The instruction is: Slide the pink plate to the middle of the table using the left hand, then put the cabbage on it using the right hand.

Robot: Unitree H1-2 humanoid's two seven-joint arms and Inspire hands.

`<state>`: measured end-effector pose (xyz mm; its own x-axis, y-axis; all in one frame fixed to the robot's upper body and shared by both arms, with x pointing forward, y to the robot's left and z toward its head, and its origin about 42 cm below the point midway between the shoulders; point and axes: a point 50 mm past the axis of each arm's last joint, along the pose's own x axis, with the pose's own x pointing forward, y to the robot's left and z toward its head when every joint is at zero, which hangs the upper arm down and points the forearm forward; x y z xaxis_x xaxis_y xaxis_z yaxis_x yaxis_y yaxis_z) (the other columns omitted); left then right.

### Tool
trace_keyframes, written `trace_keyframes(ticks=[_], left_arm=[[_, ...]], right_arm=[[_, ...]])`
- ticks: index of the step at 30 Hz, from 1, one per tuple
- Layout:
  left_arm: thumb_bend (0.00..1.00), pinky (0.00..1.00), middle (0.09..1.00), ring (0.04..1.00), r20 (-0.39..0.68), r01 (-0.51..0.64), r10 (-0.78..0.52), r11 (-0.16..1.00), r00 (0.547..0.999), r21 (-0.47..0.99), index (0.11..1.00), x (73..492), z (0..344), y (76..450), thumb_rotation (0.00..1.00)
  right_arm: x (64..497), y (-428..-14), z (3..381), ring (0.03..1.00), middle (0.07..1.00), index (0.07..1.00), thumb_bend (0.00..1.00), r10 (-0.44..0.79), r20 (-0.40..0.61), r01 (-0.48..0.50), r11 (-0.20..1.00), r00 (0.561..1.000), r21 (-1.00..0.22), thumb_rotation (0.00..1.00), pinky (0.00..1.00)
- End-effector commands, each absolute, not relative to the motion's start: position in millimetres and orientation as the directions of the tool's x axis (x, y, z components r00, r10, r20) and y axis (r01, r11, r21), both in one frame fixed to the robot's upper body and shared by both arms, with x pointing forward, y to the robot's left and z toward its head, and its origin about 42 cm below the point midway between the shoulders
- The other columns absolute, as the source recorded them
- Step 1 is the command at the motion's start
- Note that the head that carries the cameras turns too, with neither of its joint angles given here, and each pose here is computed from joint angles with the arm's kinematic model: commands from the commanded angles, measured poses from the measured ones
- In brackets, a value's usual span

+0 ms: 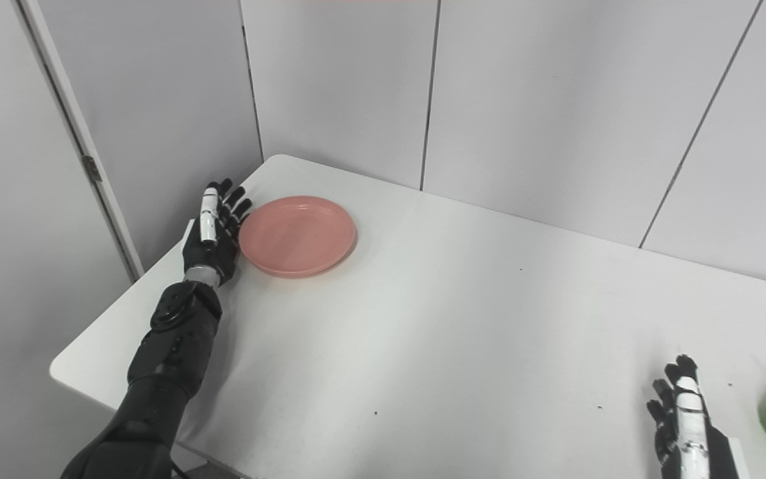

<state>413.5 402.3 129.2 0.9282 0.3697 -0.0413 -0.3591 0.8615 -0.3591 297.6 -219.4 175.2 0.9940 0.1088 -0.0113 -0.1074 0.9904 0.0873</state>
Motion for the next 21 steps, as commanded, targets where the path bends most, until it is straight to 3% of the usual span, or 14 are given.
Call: trace_keyframes(ticks=[1, 8, 21], left_arm=[[0.36, 0.91, 0.915, 0.907, -0.093, -0.342, 0.331, 0.869, 0.939, -0.357, 0.908, 420, 126, 391, 1.00], [0.34, 0.84, 0.864, 0.860, -0.111, -0.309, 0.288, 0.888, 0.951, -0.340, 0.859, 426, 127, 376, 1.00], [0.36, 0.85, 0.881, 0.873, -0.103, -0.173, 0.150, 0.944, 0.983, -0.281, 0.862, 433, 131, 340, 1.00]], right_arm=[[299, -216, 191, 1.000, 1.000, 1.000, 0.11, 0.117, 0.048, -0.121, 0.989, 0.992, 0.090, 1.00, 1.00], [301, -215, 186, 1.000, 1.000, 1.000, 0.11, 0.114, 0.043, -0.117, 0.988, 0.993, 0.099, 1.00, 1.00], [301, -212, 179, 1.000, 1.000, 1.000, 0.14, 0.108, 0.041, -0.111, 0.990, 0.993, 0.091, 1.00, 1.00]])
